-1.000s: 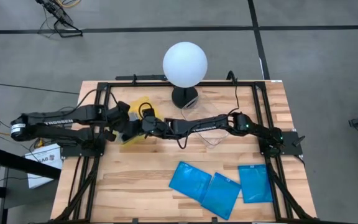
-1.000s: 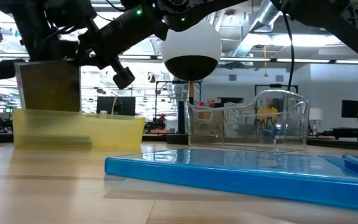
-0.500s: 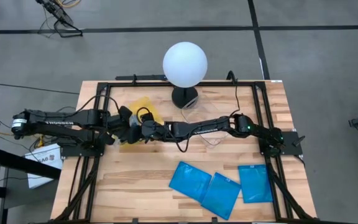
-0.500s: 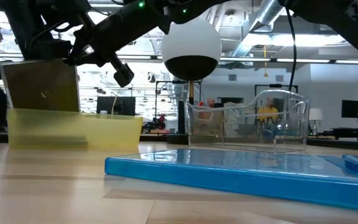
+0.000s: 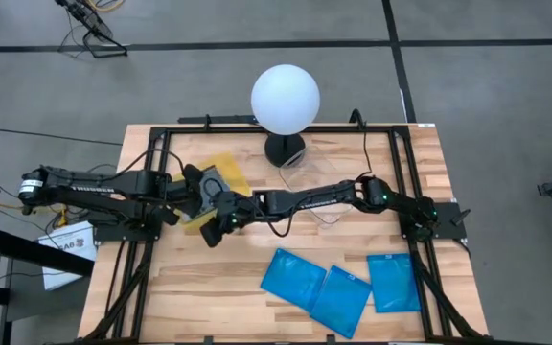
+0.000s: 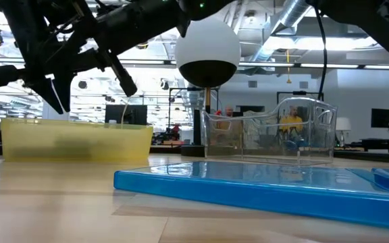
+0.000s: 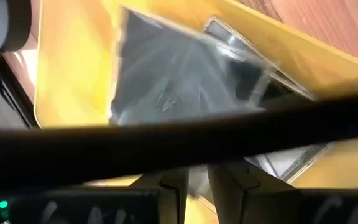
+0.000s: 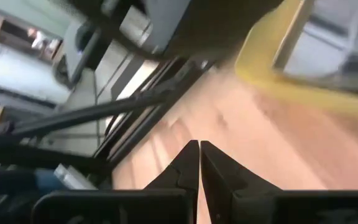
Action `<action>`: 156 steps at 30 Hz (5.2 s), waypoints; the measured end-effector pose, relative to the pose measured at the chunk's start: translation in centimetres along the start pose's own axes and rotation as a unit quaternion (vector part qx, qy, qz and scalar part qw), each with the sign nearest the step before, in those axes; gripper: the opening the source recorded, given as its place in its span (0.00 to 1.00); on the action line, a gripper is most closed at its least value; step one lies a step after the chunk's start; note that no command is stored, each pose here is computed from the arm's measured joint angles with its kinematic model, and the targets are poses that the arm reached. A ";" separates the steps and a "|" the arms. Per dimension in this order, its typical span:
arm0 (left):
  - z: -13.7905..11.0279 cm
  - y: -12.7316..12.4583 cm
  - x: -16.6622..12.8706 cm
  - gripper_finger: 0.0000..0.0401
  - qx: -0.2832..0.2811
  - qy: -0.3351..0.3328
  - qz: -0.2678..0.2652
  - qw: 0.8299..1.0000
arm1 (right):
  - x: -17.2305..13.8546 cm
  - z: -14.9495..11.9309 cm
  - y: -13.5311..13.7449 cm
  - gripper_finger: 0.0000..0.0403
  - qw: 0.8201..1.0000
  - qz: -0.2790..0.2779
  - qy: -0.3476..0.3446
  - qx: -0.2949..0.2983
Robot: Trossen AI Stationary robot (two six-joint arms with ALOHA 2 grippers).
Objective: Pick & place jewel cases by type
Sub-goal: Put the black CD case into the yellow bin
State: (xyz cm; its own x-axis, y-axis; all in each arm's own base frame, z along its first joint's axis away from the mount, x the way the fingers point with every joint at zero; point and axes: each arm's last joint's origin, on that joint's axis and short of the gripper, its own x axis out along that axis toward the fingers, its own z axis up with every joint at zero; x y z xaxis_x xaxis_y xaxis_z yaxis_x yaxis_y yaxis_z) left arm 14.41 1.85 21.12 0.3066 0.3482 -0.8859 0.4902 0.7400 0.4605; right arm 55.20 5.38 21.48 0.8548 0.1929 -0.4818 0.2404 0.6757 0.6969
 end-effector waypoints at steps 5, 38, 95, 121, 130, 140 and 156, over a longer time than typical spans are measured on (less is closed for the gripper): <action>0.0 0.0 0.0 0.12 -0.010 0.007 0.008 1.000 | 0.0 0.0 -0.3 0.02 0.999 0.018 0.033 -0.009; 0.7 6.1 -4.5 0.12 -0.472 -0.074 0.160 0.864 | -4.5 0.9 -3.0 0.02 0.922 -0.150 0.172 -0.313; -0.2 1.3 6.8 0.52 -0.922 0.042 -0.013 0.384 | -19.4 -8.0 -6.5 0.02 0.889 -0.151 0.187 -0.390; 1.4 3.9 9.1 0.51 -0.935 -0.028 -0.045 0.351 | -19.1 -7.7 -6.0 0.02 0.891 -0.134 0.162 -0.403; 1.5 4.9 8.5 0.25 -0.933 -0.048 -0.032 0.354 | -19.1 -7.7 -6.0 0.02 0.891 -0.133 0.159 -0.404; 1.6 5.1 8.3 0.08 -0.934 -0.057 -0.037 0.351 | -19.0 -7.6 -6.0 0.02 0.891 -0.132 0.156 -0.407; 0.0 4.0 4.2 0.09 -0.938 -0.065 -0.042 0.337 | -19.0 -7.4 -5.9 0.02 0.892 -0.129 0.148 -0.408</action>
State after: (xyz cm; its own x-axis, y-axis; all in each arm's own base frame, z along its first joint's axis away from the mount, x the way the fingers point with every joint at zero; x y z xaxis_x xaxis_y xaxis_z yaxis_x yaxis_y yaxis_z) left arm 17.69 6.28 19.21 0.4490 0.3421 -0.8255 -0.8403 -0.1526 -0.5203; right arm 34.16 2.98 22.58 0.6316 0.0539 -0.7735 -0.1061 0.9942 -0.0174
